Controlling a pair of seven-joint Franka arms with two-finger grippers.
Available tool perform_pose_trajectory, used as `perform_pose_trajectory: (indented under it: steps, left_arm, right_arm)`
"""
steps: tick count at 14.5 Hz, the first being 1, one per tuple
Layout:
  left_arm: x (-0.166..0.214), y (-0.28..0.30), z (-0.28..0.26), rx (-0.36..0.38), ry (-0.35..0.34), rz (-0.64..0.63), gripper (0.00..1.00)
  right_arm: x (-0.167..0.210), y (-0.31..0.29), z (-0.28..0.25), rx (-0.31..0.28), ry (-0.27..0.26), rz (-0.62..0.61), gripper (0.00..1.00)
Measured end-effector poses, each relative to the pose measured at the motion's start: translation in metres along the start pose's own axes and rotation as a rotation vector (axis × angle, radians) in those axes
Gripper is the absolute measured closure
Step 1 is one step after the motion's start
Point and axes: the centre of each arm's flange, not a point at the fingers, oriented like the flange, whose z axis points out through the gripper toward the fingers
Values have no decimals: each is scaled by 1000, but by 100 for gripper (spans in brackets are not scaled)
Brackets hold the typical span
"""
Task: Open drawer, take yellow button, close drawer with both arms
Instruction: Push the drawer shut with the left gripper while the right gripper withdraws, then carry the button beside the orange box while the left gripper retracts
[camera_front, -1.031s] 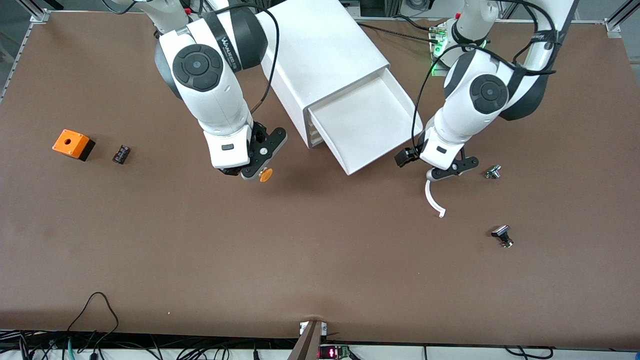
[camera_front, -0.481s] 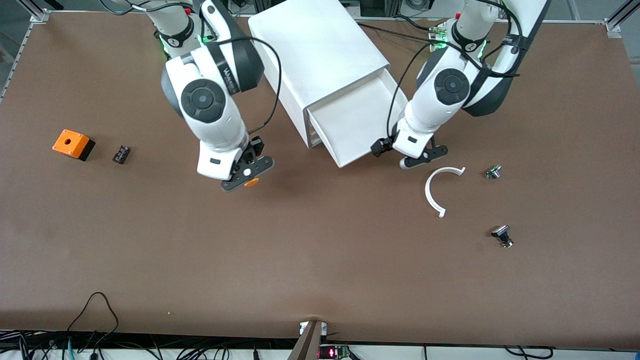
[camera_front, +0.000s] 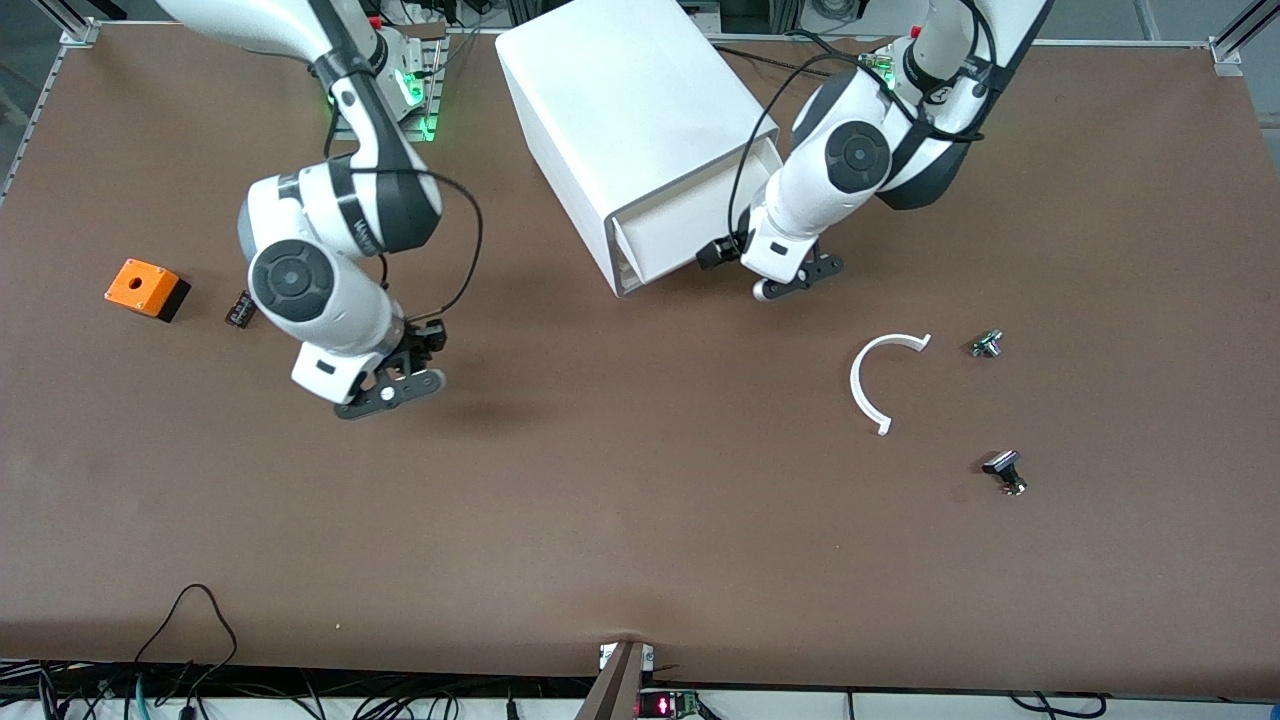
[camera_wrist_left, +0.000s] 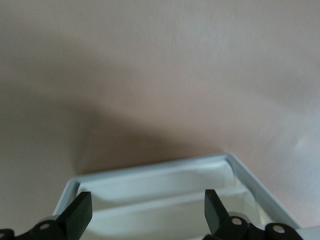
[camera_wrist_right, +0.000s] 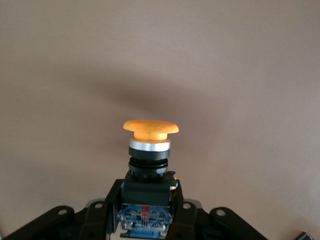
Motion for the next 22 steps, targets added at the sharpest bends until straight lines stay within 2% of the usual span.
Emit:
perform_pose_trajectory:
  steps: [4, 8, 10, 12, 14, 16, 17, 19, 20, 22]
  left_arm:
    - [-40, 7, 10, 56, -38, 44, 0]
    - [-41, 3, 13, 73, -46, 43, 0]
    - [-41, 3, 13, 74, -46, 43, 0]
    - [-40, 3, 11, 64, -38, 43, 0]
    - [-20, -1, -5, 24, -6, 25, 0]
    - [32, -17, -49, -50, 55, -32, 0]
    - [62, -29, -75, -87, 90, -64, 0]
    - [108, -56, -118, -134, 152, -92, 0]
    - [120, -68, -137, -128, 178, -63, 0]
    - [129, -87, -178, -45, 227, 28, 0]
  right_arm:
    - [-33, 55, 36, 9, -47, 44, 59]
    - [-74, 106, 80, 37, -88, 32, 59]
    - [-99, 139, 113, 53, -84, 3, 59]
    - [-121, 169, 138, 59, -53, -33, 59]
    - [-133, 186, 148, 63, -43, -52, 59]
    - [-136, 190, 148, 63, -35, -56, 58]
    - [-137, 192, 147, 62, -30, -54, 54]
    - [-138, 195, 148, 62, -28, -47, 35]
    - [-138, 196, 148, 62, -27, -45, 26]
    - [-138, 196, 146, 62, -24, -46, 6]
